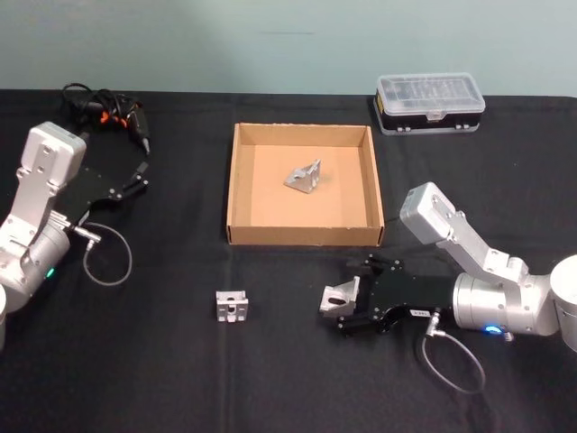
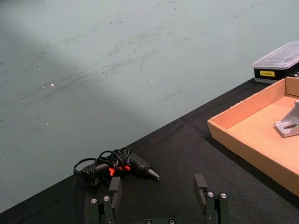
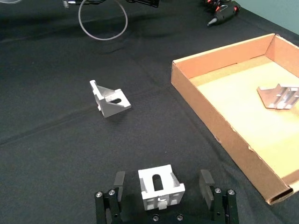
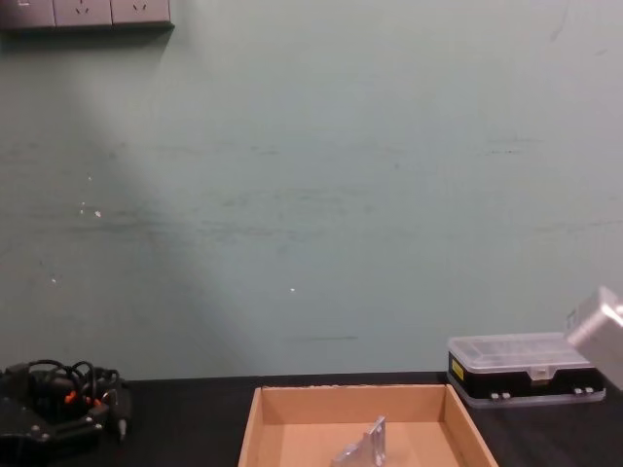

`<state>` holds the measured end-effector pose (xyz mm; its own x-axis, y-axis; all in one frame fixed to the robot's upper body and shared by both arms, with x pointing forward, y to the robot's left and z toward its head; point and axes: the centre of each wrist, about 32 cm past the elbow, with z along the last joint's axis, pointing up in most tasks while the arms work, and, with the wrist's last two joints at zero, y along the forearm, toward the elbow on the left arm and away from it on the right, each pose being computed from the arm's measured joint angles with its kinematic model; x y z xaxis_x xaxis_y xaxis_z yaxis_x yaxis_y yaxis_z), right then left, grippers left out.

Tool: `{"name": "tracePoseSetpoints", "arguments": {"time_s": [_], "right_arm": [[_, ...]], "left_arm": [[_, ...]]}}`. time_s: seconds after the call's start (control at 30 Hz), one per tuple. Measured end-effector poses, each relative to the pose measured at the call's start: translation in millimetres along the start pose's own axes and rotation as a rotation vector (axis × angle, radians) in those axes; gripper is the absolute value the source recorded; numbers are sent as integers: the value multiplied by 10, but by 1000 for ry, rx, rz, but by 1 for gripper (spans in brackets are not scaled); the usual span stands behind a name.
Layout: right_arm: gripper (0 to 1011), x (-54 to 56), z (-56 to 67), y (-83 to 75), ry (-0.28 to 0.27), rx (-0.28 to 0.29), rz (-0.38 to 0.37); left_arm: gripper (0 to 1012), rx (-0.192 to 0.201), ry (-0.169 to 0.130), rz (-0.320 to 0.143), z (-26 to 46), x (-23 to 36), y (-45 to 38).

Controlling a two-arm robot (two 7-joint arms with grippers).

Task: Use one hand to pick up the angle iron from the table and place it into the box.

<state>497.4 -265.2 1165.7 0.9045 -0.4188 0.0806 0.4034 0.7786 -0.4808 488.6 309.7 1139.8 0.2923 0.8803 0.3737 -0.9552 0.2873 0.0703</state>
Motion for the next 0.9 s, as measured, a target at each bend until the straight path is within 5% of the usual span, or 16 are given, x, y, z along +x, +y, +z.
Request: {"name": "tracePoseSetpoints", "arguments": {"time_s": [0.3, 0.9], "right_arm": [[979, 3, 0, 5, -2, 0, 0], [461, 0, 1, -4, 0, 0, 0]], "left_arm": [[1011, 0, 0, 0, 0, 0, 0], [1011, 0, 0, 0, 0, 0, 0]]}}
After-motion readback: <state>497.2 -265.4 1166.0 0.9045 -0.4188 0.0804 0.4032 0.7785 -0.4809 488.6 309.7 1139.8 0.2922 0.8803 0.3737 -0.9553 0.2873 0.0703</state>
